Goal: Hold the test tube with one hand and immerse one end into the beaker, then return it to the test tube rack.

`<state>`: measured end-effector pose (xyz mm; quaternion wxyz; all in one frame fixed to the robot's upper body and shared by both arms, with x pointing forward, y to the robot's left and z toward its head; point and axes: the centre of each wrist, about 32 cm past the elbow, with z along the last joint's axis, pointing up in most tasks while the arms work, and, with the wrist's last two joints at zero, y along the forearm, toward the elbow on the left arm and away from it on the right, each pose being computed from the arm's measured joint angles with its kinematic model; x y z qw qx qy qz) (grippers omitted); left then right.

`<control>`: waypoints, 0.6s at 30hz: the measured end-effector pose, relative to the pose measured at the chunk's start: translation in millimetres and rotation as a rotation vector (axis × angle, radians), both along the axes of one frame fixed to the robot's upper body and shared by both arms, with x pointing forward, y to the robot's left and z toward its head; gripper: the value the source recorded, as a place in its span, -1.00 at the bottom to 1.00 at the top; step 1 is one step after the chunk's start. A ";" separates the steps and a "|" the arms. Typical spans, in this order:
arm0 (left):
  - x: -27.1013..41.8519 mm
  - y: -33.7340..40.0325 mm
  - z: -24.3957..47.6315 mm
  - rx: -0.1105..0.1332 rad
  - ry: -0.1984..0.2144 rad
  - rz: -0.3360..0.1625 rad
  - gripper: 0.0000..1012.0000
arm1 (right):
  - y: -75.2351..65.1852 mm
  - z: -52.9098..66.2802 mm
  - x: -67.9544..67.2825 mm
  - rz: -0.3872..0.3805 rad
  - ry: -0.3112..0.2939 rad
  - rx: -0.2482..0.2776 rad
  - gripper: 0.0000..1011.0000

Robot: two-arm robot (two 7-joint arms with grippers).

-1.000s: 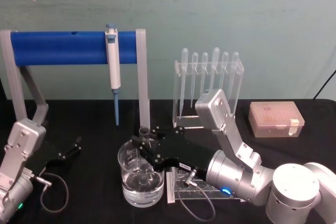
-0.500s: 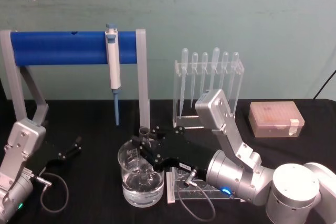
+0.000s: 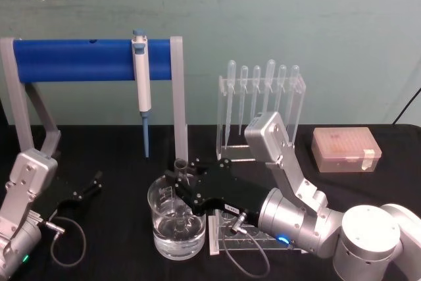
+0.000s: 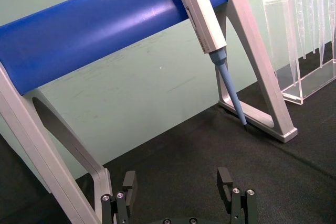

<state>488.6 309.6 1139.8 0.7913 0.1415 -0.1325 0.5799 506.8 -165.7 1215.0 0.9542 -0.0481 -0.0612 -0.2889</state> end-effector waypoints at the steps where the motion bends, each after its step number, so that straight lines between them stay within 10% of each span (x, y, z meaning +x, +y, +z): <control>1: 0.0 0.0 0.0 0.000 0.000 0.000 0.98 | 0.0 0.0 0.0 0.000 0.000 0.000 -0.55; 18: 0.0 0.0 0.0 0.000 0.000 0.000 0.98 | 0.0 0.0 0.0 0.000 0.000 0.000 -0.55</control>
